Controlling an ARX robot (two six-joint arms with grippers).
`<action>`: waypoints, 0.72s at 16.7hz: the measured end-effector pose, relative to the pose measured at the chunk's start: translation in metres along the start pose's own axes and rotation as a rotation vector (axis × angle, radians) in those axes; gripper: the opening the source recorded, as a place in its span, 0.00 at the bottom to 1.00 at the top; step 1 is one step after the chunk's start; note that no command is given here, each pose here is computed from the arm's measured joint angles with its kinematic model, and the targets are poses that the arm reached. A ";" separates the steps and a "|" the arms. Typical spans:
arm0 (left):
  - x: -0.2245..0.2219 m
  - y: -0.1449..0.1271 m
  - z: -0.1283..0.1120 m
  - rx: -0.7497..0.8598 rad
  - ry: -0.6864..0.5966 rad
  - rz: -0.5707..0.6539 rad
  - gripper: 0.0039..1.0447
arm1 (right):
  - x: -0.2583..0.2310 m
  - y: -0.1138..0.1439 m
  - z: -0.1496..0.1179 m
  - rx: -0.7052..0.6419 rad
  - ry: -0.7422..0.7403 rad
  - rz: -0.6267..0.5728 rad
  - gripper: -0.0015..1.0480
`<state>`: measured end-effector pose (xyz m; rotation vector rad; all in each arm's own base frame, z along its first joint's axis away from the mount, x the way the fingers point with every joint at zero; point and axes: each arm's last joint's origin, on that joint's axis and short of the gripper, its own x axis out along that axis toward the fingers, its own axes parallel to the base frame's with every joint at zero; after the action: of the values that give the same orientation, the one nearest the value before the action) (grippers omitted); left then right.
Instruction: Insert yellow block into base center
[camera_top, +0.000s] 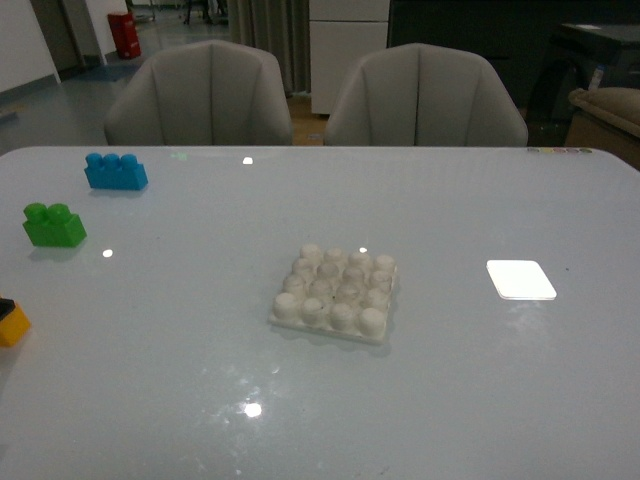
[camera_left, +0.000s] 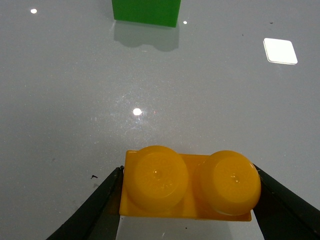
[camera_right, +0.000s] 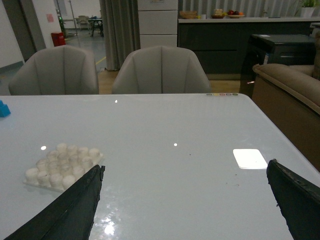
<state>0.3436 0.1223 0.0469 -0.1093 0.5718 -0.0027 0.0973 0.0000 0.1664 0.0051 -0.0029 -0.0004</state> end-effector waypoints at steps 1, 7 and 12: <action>0.000 0.000 0.000 -0.001 -0.007 0.001 0.63 | 0.000 0.000 0.000 0.000 0.000 0.000 0.94; -0.006 -0.007 -0.001 -0.003 -0.004 -0.011 0.61 | 0.000 0.000 0.000 0.000 0.000 0.000 0.94; -0.011 -0.015 0.001 -0.004 -0.007 -0.028 0.61 | 0.000 0.000 0.000 0.000 0.000 0.000 0.94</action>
<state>0.3353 0.1078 0.0548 -0.1209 0.5635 -0.0287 0.0973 0.0000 0.1664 0.0055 -0.0029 -0.0004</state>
